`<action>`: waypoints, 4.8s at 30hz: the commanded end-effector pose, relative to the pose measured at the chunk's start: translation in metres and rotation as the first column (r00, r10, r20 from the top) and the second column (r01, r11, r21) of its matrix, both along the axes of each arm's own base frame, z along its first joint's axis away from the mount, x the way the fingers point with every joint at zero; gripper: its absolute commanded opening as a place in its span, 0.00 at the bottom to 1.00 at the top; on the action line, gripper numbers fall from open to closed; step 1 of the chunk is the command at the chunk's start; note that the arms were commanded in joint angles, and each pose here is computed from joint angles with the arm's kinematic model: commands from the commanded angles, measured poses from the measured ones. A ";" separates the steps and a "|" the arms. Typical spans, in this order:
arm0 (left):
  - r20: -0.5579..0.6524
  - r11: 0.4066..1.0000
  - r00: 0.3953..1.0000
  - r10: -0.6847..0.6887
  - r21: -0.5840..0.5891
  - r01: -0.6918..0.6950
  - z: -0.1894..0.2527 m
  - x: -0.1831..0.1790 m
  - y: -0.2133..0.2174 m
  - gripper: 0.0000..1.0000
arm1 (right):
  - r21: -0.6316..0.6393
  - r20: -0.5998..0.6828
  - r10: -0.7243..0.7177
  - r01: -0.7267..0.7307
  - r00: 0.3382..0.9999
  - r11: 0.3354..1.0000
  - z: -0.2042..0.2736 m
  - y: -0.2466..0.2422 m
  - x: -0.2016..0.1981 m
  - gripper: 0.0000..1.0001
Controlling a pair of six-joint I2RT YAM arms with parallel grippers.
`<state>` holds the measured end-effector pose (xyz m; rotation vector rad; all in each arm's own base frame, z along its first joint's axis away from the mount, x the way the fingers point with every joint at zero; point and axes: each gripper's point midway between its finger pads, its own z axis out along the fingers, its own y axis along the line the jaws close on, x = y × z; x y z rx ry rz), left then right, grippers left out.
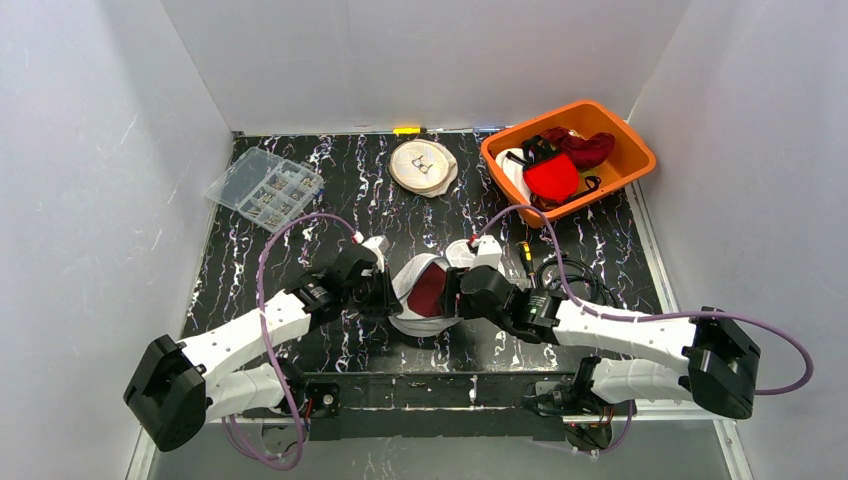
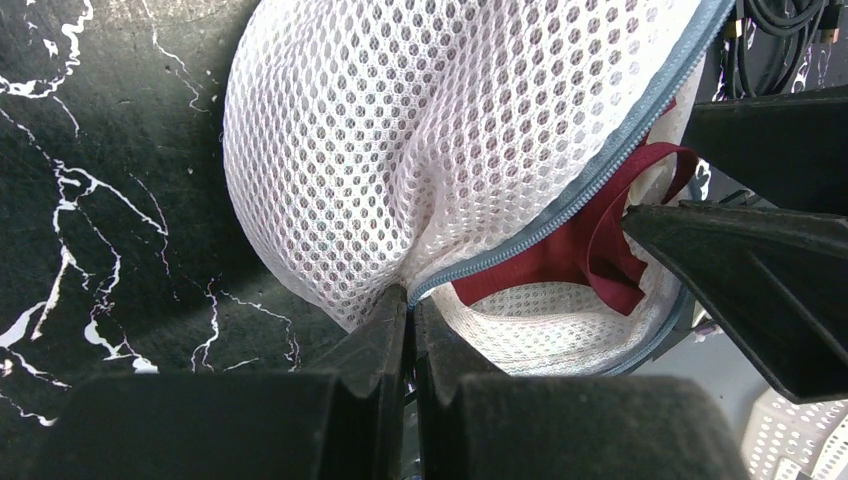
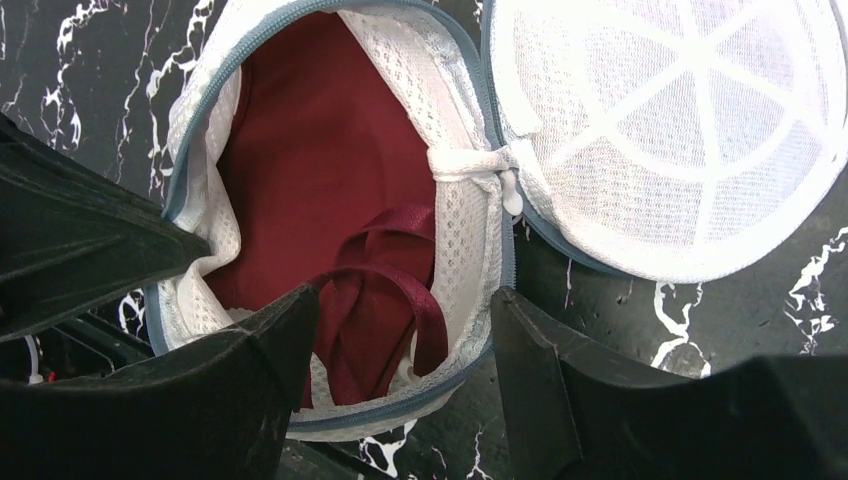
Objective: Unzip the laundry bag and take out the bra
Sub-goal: Pick up the bra from the laundry bag.
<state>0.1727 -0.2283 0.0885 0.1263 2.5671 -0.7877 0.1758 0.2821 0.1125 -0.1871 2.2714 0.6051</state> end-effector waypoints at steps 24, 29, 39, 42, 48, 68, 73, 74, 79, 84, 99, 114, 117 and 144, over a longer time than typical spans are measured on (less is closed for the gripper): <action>0.073 0.996 0.997 -0.027 0.086 0.020 -0.007 0.004 -0.001 0.00 | 0.029 0.151 0.135 -0.141 0.979 0.990 0.052 0.043 0.017 0.70; 0.077 0.996 0.997 -0.023 0.086 0.016 -0.006 0.004 0.000 0.00 | -0.081 0.130 0.136 -0.127 0.982 0.989 0.034 0.045 0.026 0.69; 0.092 0.994 0.996 0.012 0.111 -0.022 -0.006 0.007 0.008 0.00 | -0.217 0.081 0.118 -0.098 0.990 0.971 -0.001 0.033 0.030 0.68; 0.094 0.993 0.995 0.023 0.115 -0.034 -0.008 0.007 0.011 0.00 | -0.232 0.075 0.103 -0.083 0.992 0.969 -0.006 0.027 0.029 0.68; 0.085 0.990 0.996 0.033 0.133 -0.045 -0.014 0.006 0.014 0.00 | -0.258 0.077 0.071 -0.049 0.995 0.965 -0.013 0.016 0.029 0.72; 0.057 0.988 0.998 0.040 0.145 -0.047 -0.025 0.001 0.017 0.00 | -0.088 -0.091 0.172 -0.180 0.981 0.980 -0.052 0.053 0.005 0.34; 0.055 0.988 0.997 0.048 0.146 -0.056 -0.025 0.001 0.019 0.00 | -0.033 -0.017 0.186 -0.187 0.982 0.982 -0.027 0.056 0.010 0.01; 0.058 0.988 0.997 0.052 0.143 -0.059 -0.023 0.001 0.018 0.00 | -0.034 0.002 0.187 -0.187 0.982 0.982 -0.021 0.055 0.012 0.01; 0.078 0.986 0.993 0.088 0.136 -0.099 -0.012 0.005 0.022 0.00 | -0.028 0.118 0.235 -0.233 0.965 0.972 0.020 0.048 0.014 0.01; 0.105 0.978 0.985 0.139 0.139 -0.153 0.000 0.011 0.028 0.00 | -0.057 0.190 0.324 -0.319 0.927 0.946 0.044 0.039 0.006 0.01; 0.118 0.980 0.989 0.093 0.163 -0.112 0.000 0.026 0.013 0.00 | 0.146 0.342 0.338 -0.405 0.877 0.903 0.096 0.048 -0.009 0.01; 0.207 0.974 0.971 0.124 0.161 -0.158 0.023 0.042 0.016 0.00 | 0.235 0.378 0.016 -0.113 0.926 0.965 0.105 0.013 0.028 0.01; 0.182 0.977 0.977 0.111 0.160 -0.141 0.023 0.040 0.011 0.14 | 0.151 0.312 0.047 -0.099 0.949 0.984 0.064 0.006 0.024 0.01; 0.015 0.991 0.992 -0.127 0.037 0.126 0.006 -0.005 -0.052 0.00 | 0.289 0.251 -0.045 -0.030 0.967 0.957 0.072 0.003 0.022 0.01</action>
